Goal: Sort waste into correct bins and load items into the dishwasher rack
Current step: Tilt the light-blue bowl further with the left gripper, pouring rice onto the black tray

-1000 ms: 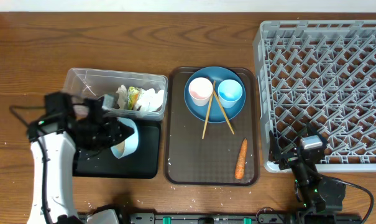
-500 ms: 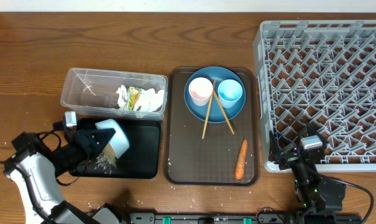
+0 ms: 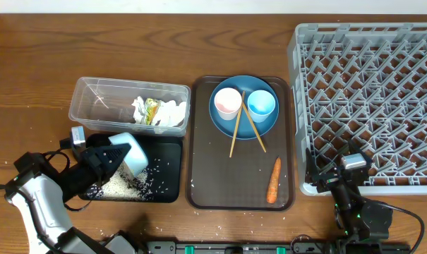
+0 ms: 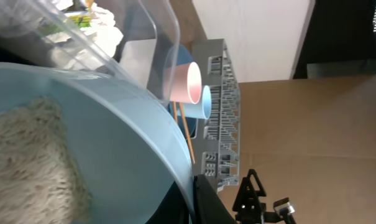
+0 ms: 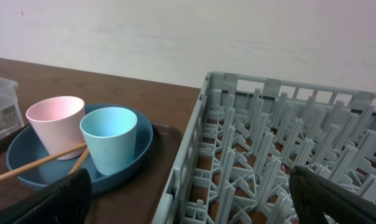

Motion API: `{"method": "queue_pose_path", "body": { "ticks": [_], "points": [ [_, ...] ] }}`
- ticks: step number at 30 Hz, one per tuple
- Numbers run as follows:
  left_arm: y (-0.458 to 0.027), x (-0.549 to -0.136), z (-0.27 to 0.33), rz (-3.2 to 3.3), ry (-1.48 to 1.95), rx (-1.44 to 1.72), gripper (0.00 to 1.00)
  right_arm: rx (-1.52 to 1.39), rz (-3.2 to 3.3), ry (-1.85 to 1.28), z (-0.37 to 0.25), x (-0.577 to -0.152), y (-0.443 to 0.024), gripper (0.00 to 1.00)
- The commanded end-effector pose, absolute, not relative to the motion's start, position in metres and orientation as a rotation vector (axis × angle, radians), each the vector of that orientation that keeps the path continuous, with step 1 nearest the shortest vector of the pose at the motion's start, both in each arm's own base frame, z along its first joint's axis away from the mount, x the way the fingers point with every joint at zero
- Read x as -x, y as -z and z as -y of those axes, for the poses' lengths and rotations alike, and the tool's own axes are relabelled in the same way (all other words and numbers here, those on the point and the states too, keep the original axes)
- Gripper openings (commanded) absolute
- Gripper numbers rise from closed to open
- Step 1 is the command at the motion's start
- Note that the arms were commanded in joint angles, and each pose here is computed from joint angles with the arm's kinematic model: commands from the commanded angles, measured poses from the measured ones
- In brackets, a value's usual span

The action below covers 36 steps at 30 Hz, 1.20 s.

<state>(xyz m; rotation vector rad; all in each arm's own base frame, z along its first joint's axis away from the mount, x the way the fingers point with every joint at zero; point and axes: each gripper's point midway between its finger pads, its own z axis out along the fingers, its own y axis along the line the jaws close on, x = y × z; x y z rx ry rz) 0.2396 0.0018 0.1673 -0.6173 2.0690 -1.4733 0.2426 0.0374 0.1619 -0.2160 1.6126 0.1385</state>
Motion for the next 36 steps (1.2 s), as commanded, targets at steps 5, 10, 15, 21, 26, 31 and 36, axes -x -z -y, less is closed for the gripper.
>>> {"method": "queue_pose_path", "body": {
  "ticks": [5, 10, 15, 21, 26, 31, 36],
  "points": [
    [-0.192, -0.243, 0.001, -1.916, 1.569, 0.575, 0.06, 0.211, -1.614, -0.126, -0.035, -0.243, -0.161, 0.99],
    [-0.195, -0.243, 0.01, -1.919, 1.606, 0.547, 0.06, 0.211, -1.614, -0.126, -0.035, -0.243, -0.161, 0.99],
    [-0.199, -0.244, 0.019, -1.914, 1.632, 0.486, 0.06, 0.211, -1.614, -0.125, -0.035, -0.243, -0.161, 0.99],
    [-0.203, -0.246, 0.024, -1.902, 1.645, 0.427, 0.06, 0.211, -1.614, -0.125, -0.035, -0.243, -0.161, 0.99],
    [-0.204, -0.249, 0.022, -1.893, 1.648, 0.427, 0.06, 0.211, -1.614, -0.125, -0.035, -0.243, -0.161, 0.99],
    [-0.203, -0.251, 0.02, -1.894, 1.629, 0.408, 0.06, 0.211, -1.614, -0.126, -0.035, -0.243, -0.161, 0.99],
    [-0.202, -0.254, 0.018, -1.899, 1.628, 0.419, 0.06, 0.211, -1.614, -0.125, -0.035, -0.243, -0.161, 0.99]
  ]
}}
